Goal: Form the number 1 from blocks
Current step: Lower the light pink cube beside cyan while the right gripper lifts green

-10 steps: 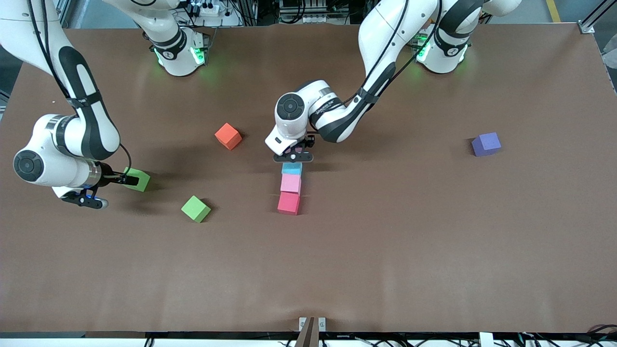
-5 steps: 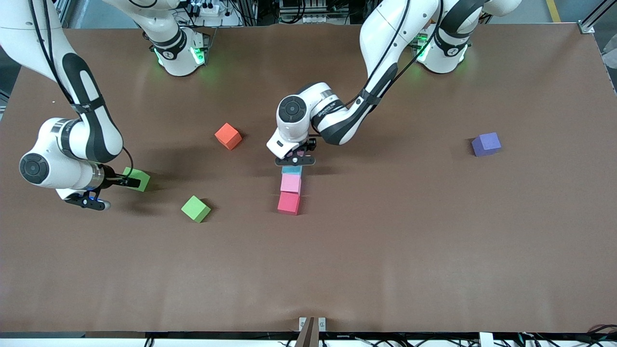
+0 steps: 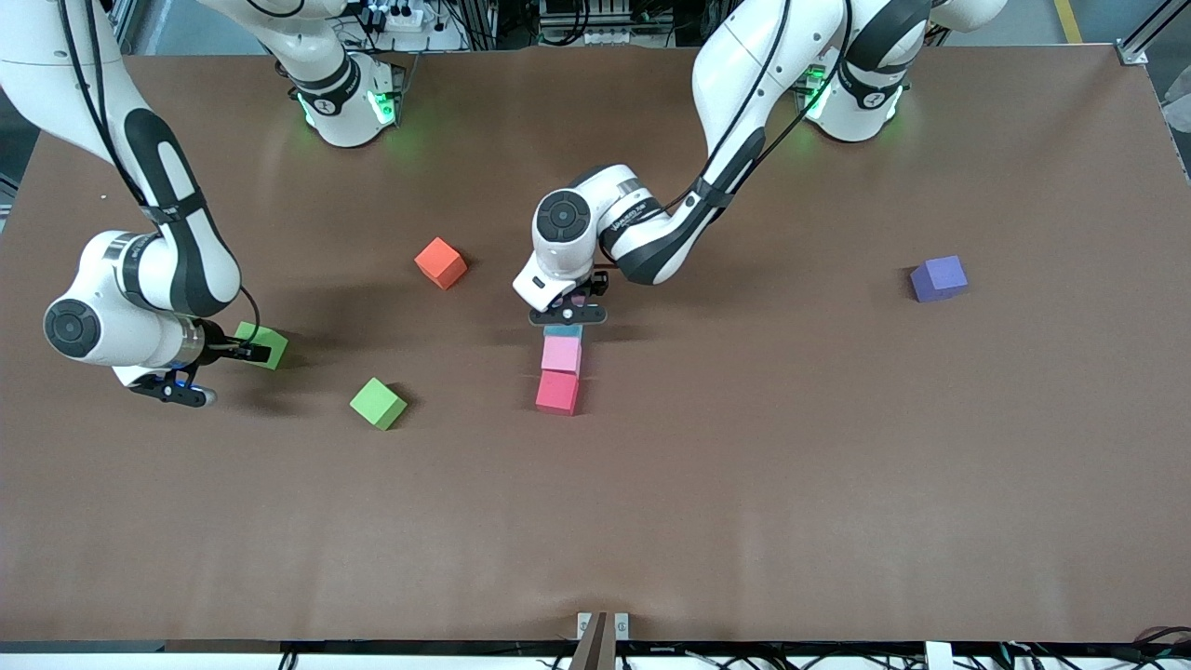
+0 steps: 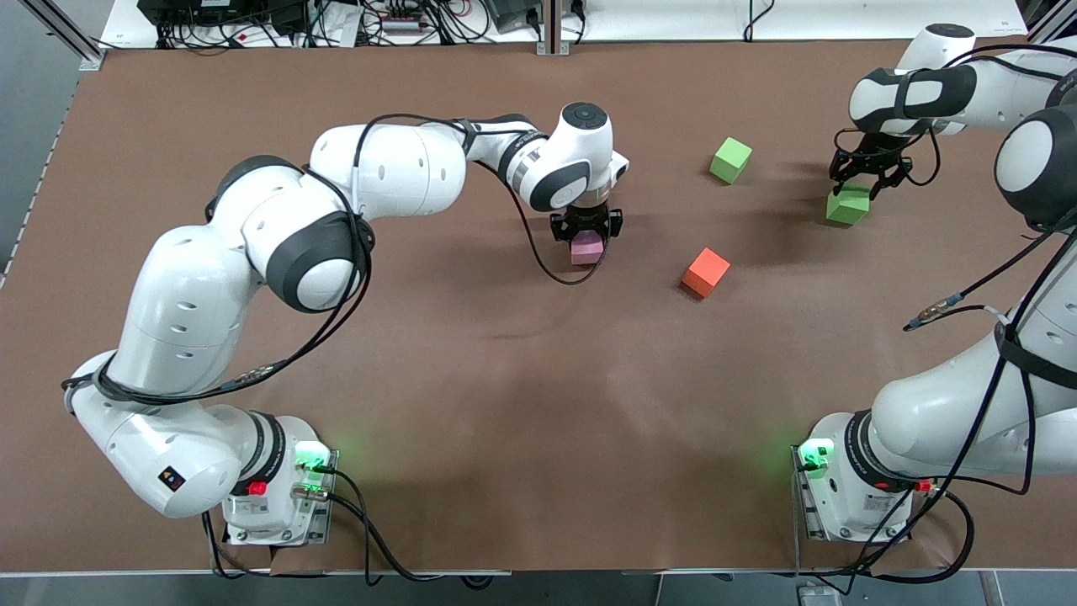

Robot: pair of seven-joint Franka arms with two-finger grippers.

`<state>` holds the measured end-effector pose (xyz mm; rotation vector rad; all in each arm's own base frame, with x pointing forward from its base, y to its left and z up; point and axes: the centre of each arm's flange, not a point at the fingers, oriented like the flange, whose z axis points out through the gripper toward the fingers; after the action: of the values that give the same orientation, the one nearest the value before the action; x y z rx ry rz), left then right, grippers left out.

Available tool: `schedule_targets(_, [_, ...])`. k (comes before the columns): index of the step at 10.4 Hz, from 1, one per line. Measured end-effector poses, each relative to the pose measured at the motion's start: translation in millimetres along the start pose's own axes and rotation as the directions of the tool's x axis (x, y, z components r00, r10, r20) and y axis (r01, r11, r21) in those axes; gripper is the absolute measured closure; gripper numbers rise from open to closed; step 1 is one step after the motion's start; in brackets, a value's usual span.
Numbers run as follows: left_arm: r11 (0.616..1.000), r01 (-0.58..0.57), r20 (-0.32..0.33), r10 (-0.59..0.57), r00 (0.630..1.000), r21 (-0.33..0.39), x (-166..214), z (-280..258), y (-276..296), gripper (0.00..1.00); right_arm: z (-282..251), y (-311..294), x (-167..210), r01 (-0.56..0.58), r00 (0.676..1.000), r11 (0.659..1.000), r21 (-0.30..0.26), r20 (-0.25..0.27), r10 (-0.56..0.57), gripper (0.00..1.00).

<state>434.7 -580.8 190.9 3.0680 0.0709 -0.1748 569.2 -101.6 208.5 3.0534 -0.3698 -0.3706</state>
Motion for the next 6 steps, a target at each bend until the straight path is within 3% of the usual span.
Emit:
schedule_targets(1, [1.0, 0.0, 0.0, 0.0, 1.0, 0.0, 0.2, 0.1, 0.0, 0.3, -1.2, -1.3, 0.3, 0.002, 1.0, 1.0, -0.001, -0.002, -0.002, 0.41])
schedule_targets(3, [1.0, 0.0, 0.0, 0.0, 1.0, -0.001, 0.0, 0.0, 0.4, 0.01, -1.5, -4.1, 0.4, 0.007, 1.0, 1.0, -0.002, -0.004, -0.007, 0.42])
schedule_targets(6, [1.0, 0.008, -0.004, -0.008, 1.0, -0.003, -3.4, -10.4, 7.2, 0.0, -3.7, -7.2, 1.4, 0.012, 1.0, 1.0, -0.003, -0.011, -0.012, 0.41])
